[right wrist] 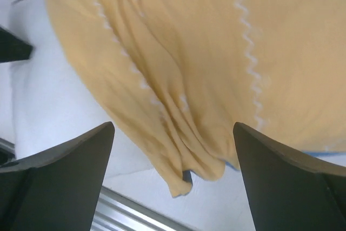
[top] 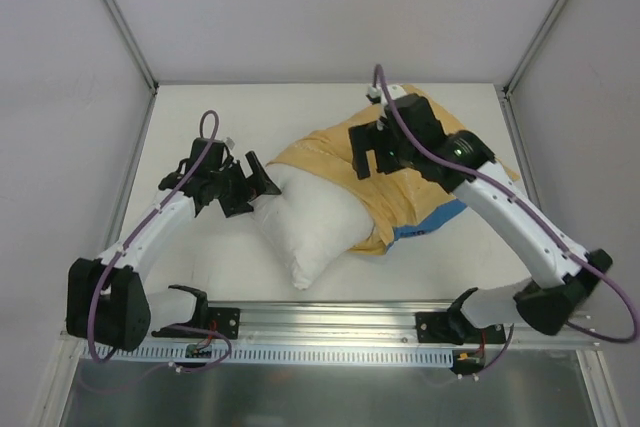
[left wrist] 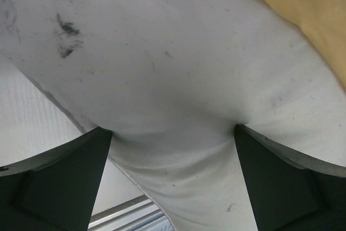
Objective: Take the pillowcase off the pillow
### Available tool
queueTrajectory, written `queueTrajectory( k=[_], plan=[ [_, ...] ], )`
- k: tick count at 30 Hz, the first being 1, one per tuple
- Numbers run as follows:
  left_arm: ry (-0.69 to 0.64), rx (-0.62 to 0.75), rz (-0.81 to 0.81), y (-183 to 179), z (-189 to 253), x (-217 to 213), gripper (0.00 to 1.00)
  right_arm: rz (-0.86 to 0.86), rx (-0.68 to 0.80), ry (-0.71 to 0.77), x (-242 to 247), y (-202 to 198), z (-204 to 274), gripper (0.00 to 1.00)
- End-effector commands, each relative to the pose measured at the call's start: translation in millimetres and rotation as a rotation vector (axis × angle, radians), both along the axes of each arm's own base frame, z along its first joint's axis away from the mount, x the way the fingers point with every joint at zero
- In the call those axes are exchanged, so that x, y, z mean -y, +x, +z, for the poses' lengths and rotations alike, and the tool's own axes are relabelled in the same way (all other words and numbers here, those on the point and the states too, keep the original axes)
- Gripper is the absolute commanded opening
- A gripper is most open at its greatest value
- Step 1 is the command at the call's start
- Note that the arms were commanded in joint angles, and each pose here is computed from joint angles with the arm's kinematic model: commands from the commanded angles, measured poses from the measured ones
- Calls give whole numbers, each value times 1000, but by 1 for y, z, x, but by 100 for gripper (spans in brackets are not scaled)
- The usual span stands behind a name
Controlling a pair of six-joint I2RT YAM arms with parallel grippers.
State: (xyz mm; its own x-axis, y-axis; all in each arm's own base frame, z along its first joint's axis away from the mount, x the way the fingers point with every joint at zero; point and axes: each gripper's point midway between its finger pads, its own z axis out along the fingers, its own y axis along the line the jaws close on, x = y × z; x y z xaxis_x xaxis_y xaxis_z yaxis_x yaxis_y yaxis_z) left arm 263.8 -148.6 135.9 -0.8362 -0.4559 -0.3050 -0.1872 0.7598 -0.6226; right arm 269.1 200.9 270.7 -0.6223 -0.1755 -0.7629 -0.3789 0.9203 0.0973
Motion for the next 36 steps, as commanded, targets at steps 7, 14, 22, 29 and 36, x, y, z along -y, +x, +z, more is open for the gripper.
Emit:
queueTrajectory(
  k=[7, 14, 22, 29, 36],
  plan=[
    [-100, 44, -92, 14, 2, 26, 0, 296, 11, -89, -123, 49, 38, 96],
    [-164, 98, -145, 3, 27, 37, 0, 332, -68, -110, -181, 74, -25, 96],
    [-223, 176, -177, -15, 55, 42, 0, 283, -129, -136, -188, 88, -65, 50],
    [-276, 192, -185, -32, 70, 43, 0, -21, -143, -13, -109, 136, -38, 1],
    [-306, 301, -157, -53, 110, 35, 0, -353, -144, 199, 13, 160, -25, 1]
  ],
)
